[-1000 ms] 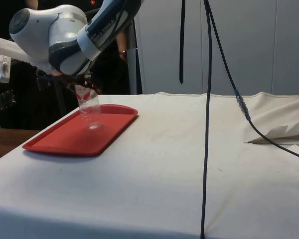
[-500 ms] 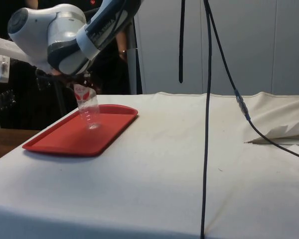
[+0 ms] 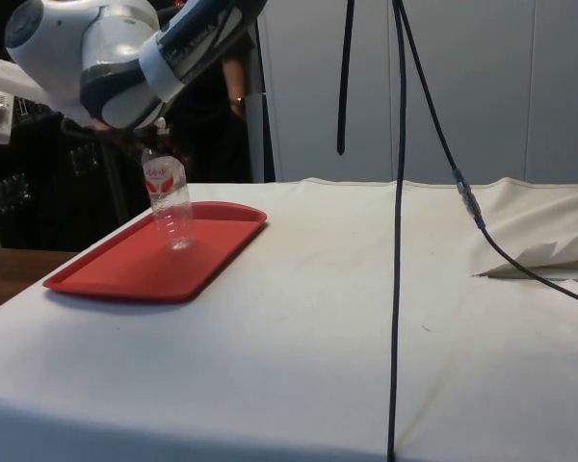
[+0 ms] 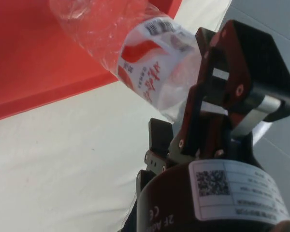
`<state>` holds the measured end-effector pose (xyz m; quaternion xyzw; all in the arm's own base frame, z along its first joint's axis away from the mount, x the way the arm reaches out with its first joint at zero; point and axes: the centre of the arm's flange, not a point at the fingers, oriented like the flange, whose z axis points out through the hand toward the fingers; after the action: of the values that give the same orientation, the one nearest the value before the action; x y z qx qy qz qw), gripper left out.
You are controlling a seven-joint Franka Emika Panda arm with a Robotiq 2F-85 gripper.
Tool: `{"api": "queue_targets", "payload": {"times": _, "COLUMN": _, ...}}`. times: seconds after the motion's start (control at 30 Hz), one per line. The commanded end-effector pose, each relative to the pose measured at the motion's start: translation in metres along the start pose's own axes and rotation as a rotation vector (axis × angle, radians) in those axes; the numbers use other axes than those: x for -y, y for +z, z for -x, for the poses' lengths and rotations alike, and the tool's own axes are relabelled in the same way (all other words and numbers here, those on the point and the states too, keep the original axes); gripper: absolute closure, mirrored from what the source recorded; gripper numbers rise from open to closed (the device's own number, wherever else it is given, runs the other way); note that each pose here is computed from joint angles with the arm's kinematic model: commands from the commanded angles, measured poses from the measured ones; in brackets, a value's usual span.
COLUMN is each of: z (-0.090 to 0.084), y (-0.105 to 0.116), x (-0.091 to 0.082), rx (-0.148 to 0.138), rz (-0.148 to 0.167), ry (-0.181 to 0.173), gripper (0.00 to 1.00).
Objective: Place the bottle upright on the tray.
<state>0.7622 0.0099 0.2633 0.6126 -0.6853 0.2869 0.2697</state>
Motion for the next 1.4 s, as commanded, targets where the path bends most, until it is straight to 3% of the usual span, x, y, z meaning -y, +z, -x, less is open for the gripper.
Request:
{"api": "queue_targets", "payload": {"times": 0.0, "z": -0.004, "y": -0.004, "x": 0.001, "rx": 0.004, "rz": -0.002, "ry": 0.006, "gripper": 0.0}}
{"api": "queue_targets", "payload": {"times": 0.77, "z": -0.028, "y": -0.028, "x": 0.007, "rx": -0.021, "rz": 0.018, "ry": 0.046, "gripper": 0.0}}
{"api": "queue_targets", "payload": {"times": 1.03, "z": -0.041, "y": -0.04, "x": 0.01, "rx": -0.012, "rz": 0.019, "ry": 0.065, "gripper": 0.0}}
{"api": "queue_targets", "payload": {"times": 1.07, "z": -0.037, "y": -0.037, "x": 0.009, "rx": -0.025, "rz": 0.02, "ry": 0.061, "gripper": 0.0}}
{"api": "queue_targets", "payload": {"times": 1.1, "z": -0.041, "y": -0.041, "x": 0.01, "rx": -0.011, "rz": 0.019, "ry": 0.066, "gripper": 0.0}}
{"api": "queue_targets", "payload": {"times": 1.37, "z": -0.053, "y": -0.046, "x": 0.012, "rx": 0.013, "rz": 0.02, "ry": 0.087, "gripper": 0.0}}
